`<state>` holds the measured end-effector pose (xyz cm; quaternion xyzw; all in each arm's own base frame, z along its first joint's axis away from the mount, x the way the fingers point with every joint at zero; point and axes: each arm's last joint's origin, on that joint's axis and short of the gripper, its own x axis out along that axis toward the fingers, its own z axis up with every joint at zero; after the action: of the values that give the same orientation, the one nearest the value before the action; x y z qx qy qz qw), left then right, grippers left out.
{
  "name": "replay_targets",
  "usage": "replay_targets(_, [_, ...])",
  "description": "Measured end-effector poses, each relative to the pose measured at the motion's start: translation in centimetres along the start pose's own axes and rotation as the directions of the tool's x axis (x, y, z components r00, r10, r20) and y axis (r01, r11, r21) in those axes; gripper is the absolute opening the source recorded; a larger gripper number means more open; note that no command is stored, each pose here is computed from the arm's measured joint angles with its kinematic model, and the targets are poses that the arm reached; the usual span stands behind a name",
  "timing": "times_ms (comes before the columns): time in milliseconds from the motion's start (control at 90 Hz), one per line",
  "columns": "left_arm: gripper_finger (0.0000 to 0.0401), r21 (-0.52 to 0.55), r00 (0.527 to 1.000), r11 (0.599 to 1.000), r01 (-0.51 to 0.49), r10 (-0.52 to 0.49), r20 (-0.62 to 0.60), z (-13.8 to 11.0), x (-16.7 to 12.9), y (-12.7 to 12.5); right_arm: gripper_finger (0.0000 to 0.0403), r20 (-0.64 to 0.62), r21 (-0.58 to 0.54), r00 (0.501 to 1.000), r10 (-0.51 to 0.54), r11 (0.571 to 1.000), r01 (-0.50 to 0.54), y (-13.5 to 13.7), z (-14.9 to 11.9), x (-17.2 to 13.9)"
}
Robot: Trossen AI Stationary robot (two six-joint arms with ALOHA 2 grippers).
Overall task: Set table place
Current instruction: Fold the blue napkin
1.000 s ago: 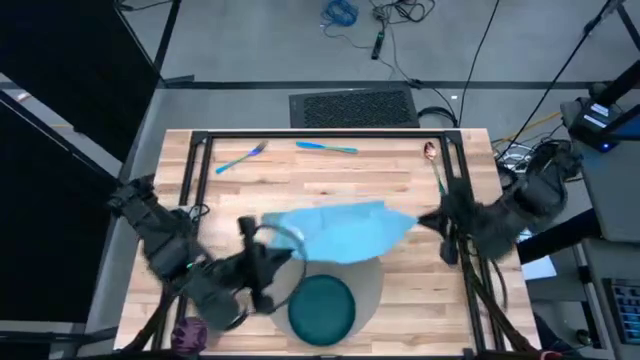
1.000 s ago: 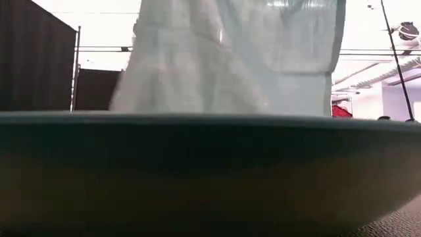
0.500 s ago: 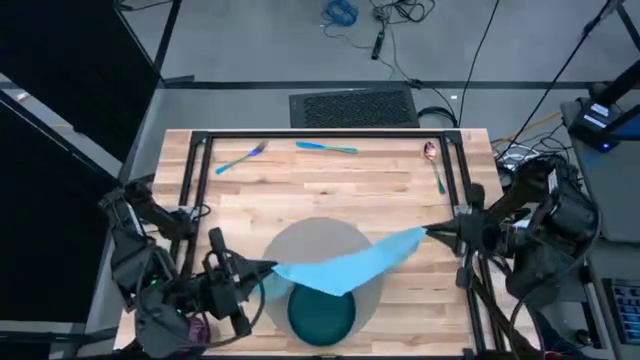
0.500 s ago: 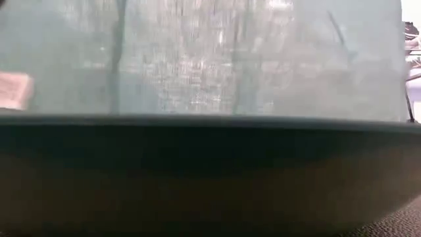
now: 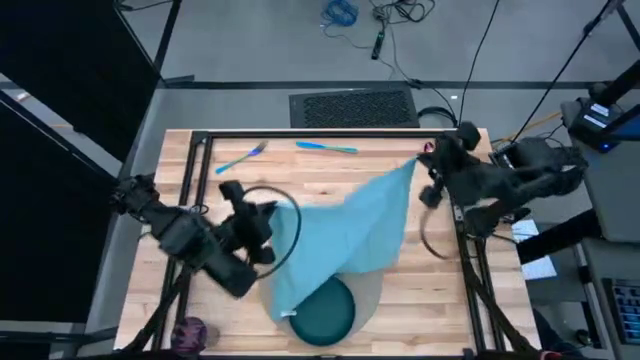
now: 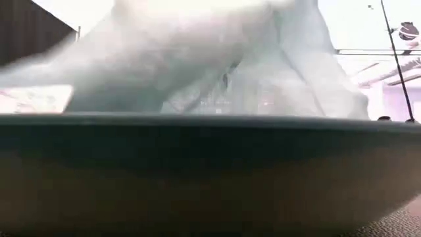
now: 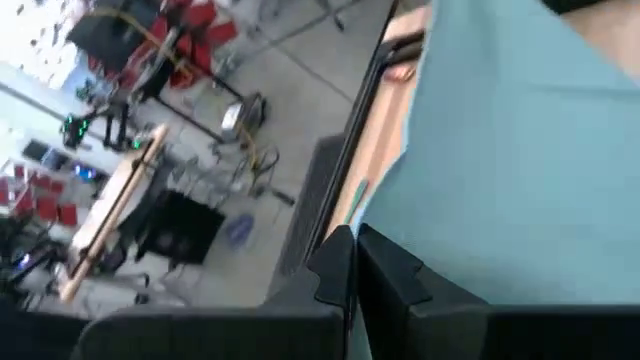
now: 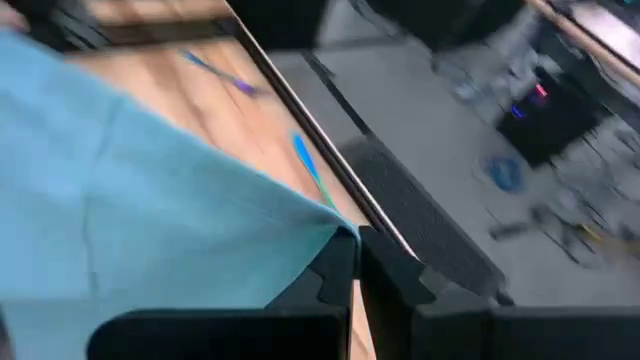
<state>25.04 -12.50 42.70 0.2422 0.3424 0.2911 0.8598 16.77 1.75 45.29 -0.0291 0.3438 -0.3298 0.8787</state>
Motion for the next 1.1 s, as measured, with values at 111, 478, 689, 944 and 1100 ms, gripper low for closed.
replay_targets(111, [0.0,0.023,0.998,0.999,-0.035,0.036,-0.043,0.2,1.6,0.9,0.0,-0.01,0.03,0.997,0.077,0.997,-0.077,-0.6,-0.5,3.3])
replay_targets(478, [0.0,0.057,0.961,0.997,-0.057,0.07,-0.267,-0.9,7.7,2.8,0.0,-0.116,0.113,0.972,0.207,0.974,-0.194,-4.2,-2.5,14.1])
replay_targets(689, [0.0,0.108,0.913,0.992,-0.06,0.099,-0.395,-3.5,12.3,1.4,0.0,-0.161,0.126,0.965,0.206,0.974,-0.186,-5.4,-3.2,17.1])
replay_targets(944, [0.0,0.129,0.87,0.991,-0.037,0.096,-0.484,-6.1,16.9,0.8,0.0,-0.197,0.147,0.964,0.178,0.978,-0.15,-6.4,-3.5,18.9])
replay_targets(1100, [0.0,0.116,0.86,0.993,-0.004,0.062,-0.507,-6.6,18.0,1.1,0.0,-0.24,0.155,0.955,0.175,0.978,-0.14,-6.6,-3.9,18.9])
